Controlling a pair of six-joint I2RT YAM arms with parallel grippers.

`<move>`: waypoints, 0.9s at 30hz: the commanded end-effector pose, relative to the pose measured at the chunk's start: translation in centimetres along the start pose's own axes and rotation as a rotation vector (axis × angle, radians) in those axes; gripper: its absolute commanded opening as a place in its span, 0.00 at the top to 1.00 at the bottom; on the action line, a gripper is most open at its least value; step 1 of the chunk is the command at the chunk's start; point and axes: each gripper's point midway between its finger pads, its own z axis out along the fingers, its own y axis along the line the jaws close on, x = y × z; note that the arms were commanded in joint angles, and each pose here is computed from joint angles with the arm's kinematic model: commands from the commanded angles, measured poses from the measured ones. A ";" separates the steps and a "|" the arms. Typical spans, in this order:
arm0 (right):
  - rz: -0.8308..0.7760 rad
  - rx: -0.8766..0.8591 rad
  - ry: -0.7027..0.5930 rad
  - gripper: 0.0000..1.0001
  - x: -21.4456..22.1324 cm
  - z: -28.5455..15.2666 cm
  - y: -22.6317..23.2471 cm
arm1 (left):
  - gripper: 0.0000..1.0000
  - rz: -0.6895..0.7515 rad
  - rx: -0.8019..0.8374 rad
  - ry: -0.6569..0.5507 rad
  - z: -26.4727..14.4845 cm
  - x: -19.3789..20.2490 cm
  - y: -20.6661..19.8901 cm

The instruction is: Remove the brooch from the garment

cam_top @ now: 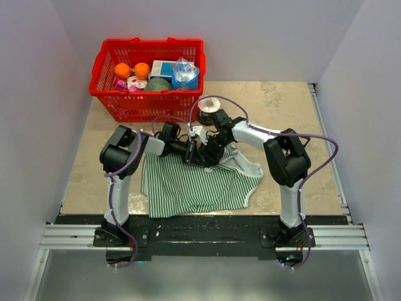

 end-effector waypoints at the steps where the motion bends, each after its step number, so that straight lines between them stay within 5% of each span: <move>1: -0.008 0.002 0.095 0.46 3.2 1.9 0.0 | 1.00 -0.017 -0.007 0.008 0.3 0.9 0.9; 11: -0.066 -0.106 0.092 0.43 3.4 1.8 1.9 | 1.00 -0.016 -0.012 0.008 0.3 0.8 1.1; 27: -0.068 -0.052 0.135 0.49 3.6 2.5 1.3 | 1.00 -0.020 -0.012 0.004 0.2 0.6 1.2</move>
